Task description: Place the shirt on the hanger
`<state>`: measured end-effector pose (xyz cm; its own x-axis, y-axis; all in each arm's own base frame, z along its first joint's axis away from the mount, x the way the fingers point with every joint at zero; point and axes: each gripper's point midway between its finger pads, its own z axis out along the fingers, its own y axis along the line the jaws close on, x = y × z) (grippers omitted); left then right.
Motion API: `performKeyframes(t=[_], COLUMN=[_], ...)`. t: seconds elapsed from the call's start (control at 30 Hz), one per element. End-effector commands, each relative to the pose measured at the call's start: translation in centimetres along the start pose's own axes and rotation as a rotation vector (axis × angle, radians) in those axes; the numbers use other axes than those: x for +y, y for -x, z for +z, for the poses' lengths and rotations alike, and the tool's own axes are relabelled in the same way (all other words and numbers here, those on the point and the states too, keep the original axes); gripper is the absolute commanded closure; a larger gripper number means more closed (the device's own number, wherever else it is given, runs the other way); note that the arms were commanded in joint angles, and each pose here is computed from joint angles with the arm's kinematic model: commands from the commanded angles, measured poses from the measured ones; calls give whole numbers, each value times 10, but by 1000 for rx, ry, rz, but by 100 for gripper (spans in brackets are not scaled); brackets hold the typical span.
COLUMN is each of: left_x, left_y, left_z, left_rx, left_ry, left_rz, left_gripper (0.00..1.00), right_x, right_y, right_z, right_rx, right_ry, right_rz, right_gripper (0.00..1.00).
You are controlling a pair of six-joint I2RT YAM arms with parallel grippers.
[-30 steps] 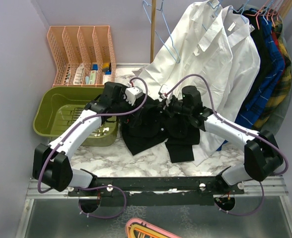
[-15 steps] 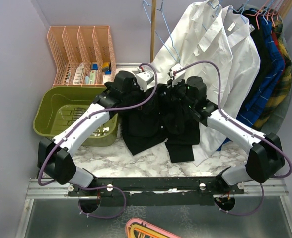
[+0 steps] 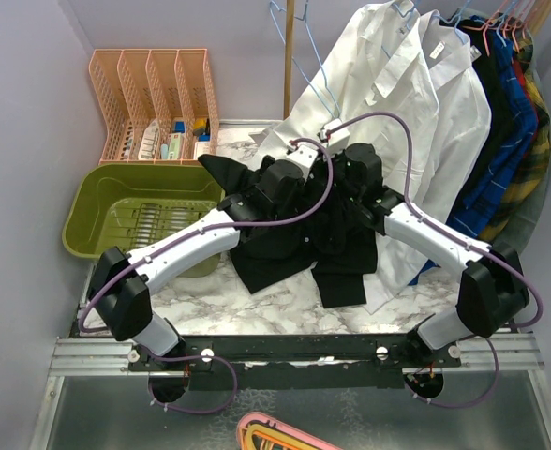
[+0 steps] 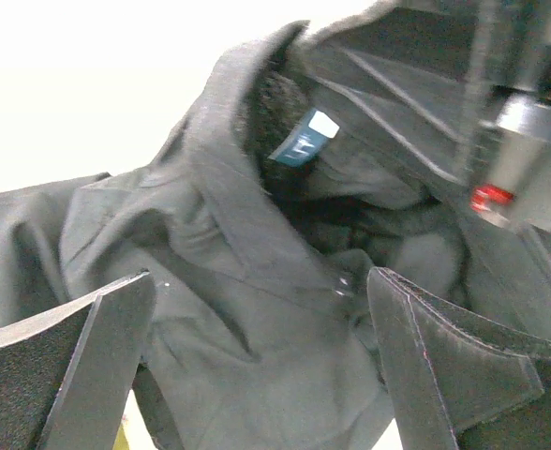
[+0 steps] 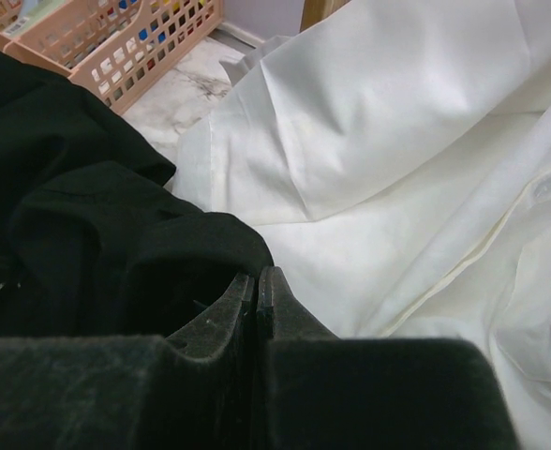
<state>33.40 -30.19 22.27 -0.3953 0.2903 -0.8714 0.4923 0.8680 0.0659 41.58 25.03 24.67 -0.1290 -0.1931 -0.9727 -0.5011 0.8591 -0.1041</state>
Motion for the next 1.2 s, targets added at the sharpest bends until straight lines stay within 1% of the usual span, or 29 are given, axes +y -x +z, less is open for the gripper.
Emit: performKeyframes(t=[0.0,0.13,0.27,0.4,0.47,0.53,0.6,0.67,0.7,0.73,0.77,0.8,0.9,0.97,1.03,1.17], left_x=[21,9,-6,-5,-2,-1,1,4,5,6,7,6,3,1,-1,-5], left_y=[11,7,0,-6,-9,-15,-18,-20,-20,-22,-22,-23,-27,-29,-32,-42], left_z=[13,21,28,33,34,37,38,40,40,41,42,43,45,47,48,50], left_rx=[-108,-120,-108,-104,-110,-109,-111,-113,-115,-114,-112,-110,-97,-89,-82,-64], left_ry=[207,208,170,188,203,207,218,235,244,253,257,255,235,227,220,185], left_rz=[-41,0,13,25,35,53,64,80,86,91,93,96,98,102,106,111], left_gripper=[3,7,15,23,30,41,47,47,46,41,33,27,25,27,36,67], right_x=[-5,-5,-5,-5,-4,-2,2,4,4,4,3,3,3,2,0,-1], right_y=[13,18,20,19,18,16,14,12,11,11,10,9,8,9,8,7], right_z=[6,5,7,7,7,6,5,5,5,5,5,5,5,4,4,4], right_rx=[-25,-37,-38,-38,-37,-35,-34,-33,-31,-29,-27,-27,-24,-26,-26,-26], right_ry=[-24,-28,-27,-28,-24,-15,9,18,19,20,21,23,23,21,19,18], right_rz=[42,52,58,65,70,76,84,92,95,98,102,103,104,103,104,112], right_gripper=[99,99,99,99,99,99,99,99,99,99,99,99,99,99,99,99])
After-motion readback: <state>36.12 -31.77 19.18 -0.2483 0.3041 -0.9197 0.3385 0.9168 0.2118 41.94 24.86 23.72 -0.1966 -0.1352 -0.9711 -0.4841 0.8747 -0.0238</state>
